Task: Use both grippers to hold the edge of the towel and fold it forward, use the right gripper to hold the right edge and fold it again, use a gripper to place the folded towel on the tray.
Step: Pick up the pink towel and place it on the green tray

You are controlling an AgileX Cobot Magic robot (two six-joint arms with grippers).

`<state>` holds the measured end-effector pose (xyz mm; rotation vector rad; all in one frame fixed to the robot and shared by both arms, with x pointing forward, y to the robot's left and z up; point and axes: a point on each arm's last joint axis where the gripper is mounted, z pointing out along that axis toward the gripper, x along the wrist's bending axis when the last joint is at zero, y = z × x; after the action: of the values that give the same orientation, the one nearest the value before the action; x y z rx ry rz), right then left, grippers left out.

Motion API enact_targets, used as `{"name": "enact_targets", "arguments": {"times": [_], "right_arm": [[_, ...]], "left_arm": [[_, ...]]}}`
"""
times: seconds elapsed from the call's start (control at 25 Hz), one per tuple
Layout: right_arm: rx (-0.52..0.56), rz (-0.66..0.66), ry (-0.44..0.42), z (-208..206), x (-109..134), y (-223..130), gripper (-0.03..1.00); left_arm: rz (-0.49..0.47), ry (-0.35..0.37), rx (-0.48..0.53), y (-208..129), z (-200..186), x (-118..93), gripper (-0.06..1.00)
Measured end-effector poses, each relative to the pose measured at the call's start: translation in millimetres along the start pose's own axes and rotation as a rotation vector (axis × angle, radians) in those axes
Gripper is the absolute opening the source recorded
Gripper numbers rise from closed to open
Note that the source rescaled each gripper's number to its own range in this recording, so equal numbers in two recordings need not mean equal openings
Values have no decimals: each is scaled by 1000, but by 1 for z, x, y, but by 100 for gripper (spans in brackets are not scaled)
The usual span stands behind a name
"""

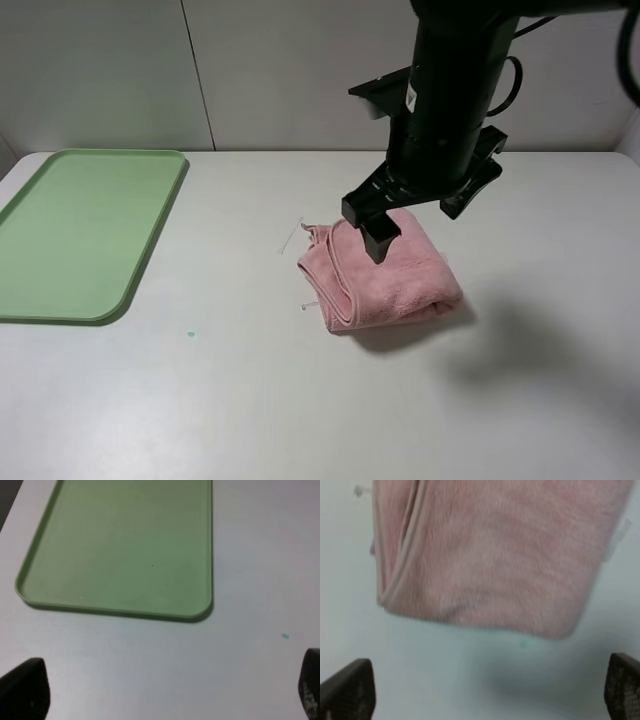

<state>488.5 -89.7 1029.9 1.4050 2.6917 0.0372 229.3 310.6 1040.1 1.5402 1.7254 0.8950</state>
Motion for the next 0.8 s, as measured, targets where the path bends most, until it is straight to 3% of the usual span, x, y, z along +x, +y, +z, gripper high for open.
{"name": "enact_targets", "arguments": {"times": [0.8], "right_arm": [[-216,13,121,-64,-13,-144,100]], "left_arm": [[0,0,0,0,0,0,100]]}}
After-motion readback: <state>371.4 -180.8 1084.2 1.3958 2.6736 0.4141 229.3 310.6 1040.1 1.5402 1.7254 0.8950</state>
